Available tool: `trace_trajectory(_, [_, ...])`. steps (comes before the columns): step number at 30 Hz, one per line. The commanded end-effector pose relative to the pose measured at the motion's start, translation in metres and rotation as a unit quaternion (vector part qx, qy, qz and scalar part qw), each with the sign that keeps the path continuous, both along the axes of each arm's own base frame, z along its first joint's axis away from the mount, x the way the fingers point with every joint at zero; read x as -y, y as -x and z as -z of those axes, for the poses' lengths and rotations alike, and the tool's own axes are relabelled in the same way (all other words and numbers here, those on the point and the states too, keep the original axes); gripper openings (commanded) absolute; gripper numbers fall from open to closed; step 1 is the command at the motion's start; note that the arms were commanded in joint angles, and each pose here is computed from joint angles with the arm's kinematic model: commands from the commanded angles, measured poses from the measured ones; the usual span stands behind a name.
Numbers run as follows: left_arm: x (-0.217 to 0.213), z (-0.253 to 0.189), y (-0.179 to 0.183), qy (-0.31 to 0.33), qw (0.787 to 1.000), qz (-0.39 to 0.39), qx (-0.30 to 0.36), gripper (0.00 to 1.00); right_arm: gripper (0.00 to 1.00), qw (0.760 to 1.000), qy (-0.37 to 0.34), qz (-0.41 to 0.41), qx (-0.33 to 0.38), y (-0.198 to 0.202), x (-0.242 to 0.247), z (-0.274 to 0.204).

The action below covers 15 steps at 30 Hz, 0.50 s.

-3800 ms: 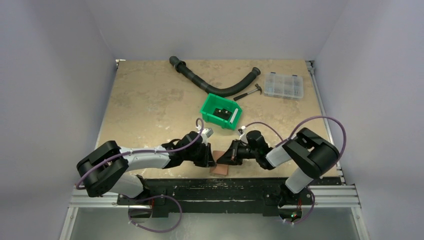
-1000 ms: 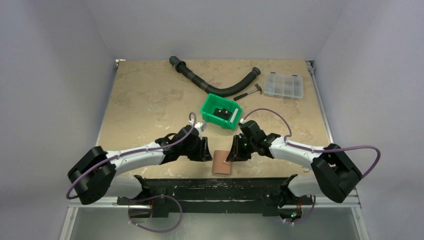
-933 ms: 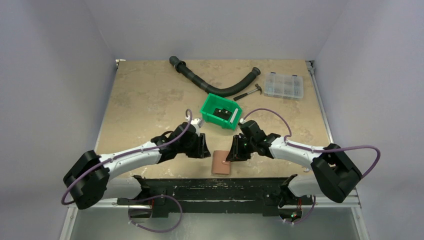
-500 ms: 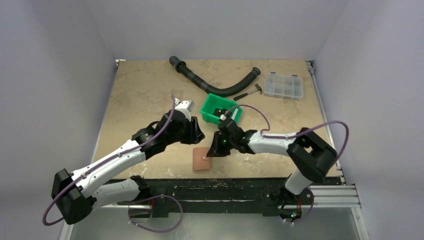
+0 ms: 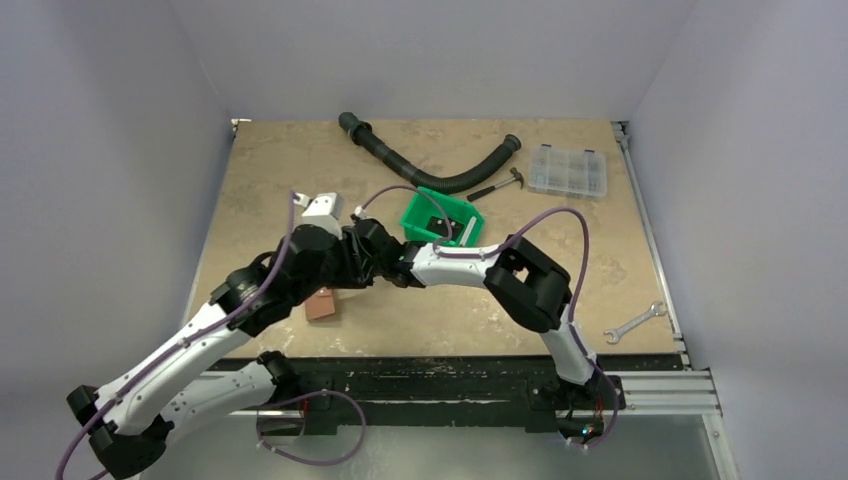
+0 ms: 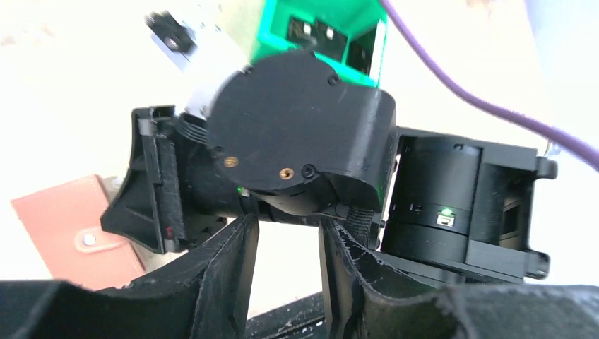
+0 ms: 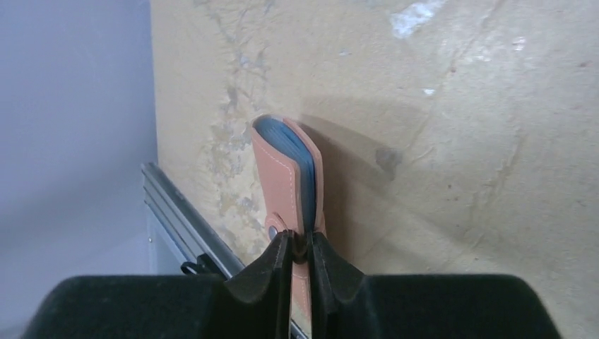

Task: Put the credit cards into the card holder
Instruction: Move the card holder to the center of the board.

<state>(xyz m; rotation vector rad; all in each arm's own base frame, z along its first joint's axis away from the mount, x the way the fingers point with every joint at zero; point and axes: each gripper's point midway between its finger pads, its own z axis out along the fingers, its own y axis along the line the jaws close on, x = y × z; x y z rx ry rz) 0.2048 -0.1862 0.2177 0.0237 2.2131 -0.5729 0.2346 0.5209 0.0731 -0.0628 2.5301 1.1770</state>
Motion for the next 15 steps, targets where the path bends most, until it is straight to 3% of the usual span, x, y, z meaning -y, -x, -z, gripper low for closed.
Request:
trace_trajectory(1, [-0.041,-0.047,-0.005,0.017,0.994,-0.087,0.063,0.42,0.35,0.996,-0.039,-0.041,0.071,-0.006,-0.014,-0.053])
trace_trajectory(4, [-0.058,-0.057,-0.001,0.022,0.99,-0.115,0.083,0.47,0.58,0.993,0.0,-0.054,0.106,-0.014,0.013,-0.062])
trace_trajectory(6, [-0.067,-0.064,0.001,0.027,0.987,-0.128,0.096,0.5,0.68,0.992,0.017,-0.056,0.109,-0.019,0.04,-0.062])
trace_trajectory(8, [-0.07,-0.067,0.0,0.026,0.985,-0.133,0.104,0.53,0.72,0.991,0.024,-0.072,0.108,-0.018,0.063,-0.06])
trace_trajectory(10, [-0.07,-0.069,-0.001,0.024,0.985,-0.133,0.107,0.55,0.73,0.987,0.075,-0.087,0.112,-0.012,0.091,-0.051])
trace_trajectory(15, [-0.061,-0.065,-0.006,0.022,0.987,-0.124,0.103,0.56,0.76,0.98,0.126,-0.071,0.139,0.002,0.143,-0.06])
